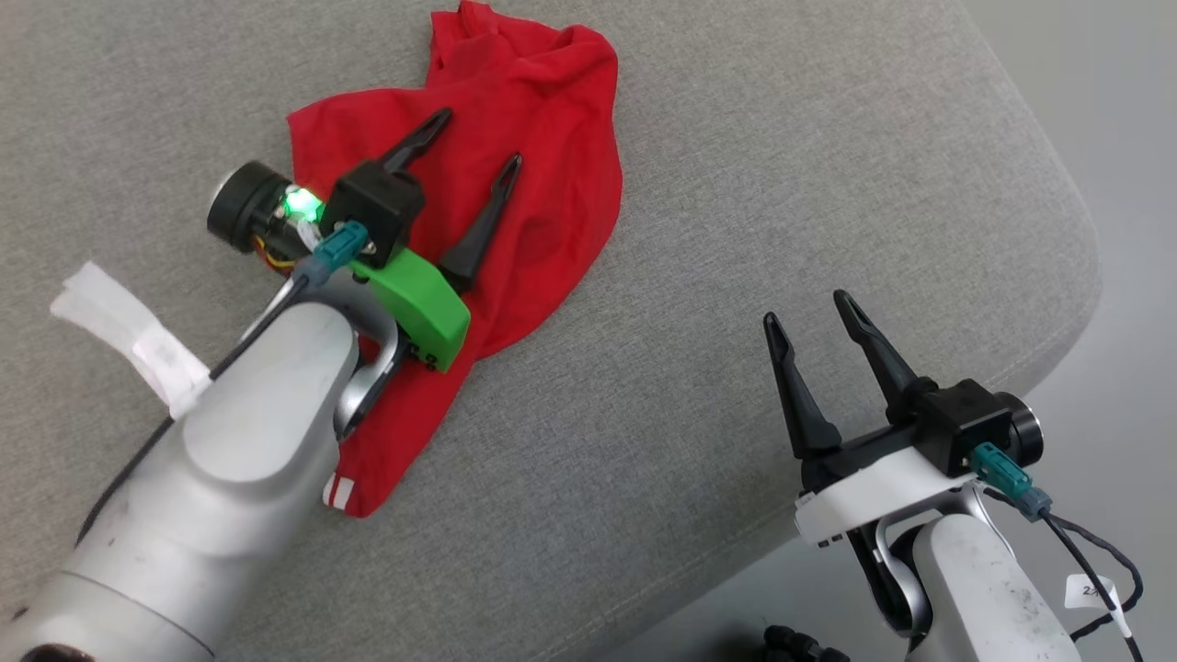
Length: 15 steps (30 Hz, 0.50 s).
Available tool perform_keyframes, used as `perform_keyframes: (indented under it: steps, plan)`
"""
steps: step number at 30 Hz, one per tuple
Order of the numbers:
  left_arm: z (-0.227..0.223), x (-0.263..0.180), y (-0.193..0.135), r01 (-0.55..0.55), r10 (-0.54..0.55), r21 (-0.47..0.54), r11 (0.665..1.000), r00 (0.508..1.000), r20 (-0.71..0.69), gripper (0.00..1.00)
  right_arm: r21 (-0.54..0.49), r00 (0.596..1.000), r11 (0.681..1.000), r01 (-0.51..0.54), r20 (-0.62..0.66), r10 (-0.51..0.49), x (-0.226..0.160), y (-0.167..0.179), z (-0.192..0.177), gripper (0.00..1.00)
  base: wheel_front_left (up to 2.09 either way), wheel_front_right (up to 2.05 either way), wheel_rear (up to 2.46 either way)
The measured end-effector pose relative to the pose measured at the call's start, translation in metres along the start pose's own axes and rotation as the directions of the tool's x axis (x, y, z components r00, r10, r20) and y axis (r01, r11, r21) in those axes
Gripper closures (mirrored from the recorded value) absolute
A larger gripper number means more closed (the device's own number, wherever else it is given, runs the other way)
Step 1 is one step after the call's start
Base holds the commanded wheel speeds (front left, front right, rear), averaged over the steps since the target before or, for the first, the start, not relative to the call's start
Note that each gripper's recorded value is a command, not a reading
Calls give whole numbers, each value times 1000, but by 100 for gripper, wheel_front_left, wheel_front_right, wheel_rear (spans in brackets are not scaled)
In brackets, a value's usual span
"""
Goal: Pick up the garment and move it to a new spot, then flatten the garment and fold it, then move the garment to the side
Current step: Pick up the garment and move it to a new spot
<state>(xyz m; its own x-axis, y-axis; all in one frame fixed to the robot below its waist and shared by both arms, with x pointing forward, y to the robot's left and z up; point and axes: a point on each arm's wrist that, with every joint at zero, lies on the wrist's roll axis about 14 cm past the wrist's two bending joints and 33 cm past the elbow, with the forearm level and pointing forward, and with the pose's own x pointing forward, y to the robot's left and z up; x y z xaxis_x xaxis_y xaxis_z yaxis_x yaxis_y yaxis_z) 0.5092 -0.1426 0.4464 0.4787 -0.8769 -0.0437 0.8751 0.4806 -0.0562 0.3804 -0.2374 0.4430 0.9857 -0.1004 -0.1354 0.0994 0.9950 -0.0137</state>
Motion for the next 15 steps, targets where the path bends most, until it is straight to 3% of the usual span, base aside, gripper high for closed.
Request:
perform_keyframes:
  steps: [4, 9, 15]
  plan:
    - [-6, -31, 11, -150, 150, -57, 987, 989, 2, 0, -1, 999, 999, -35, -2, 35, -2, 12, -2, 0, 0, 0, 0]
    - [-3, -89, 22, -336, 341, -131, 933, 940, 13, 0, 12, 996, 996, -94, 3, 94, -9, 32, -2, 0, 0, 0, 0]
    - [17, -183, 32, -572, 583, -140, 808, 811, 47, 0, 31, 982, 983, -179, 61, 176, -23, 61, 13, 0, 0, 0, 0]
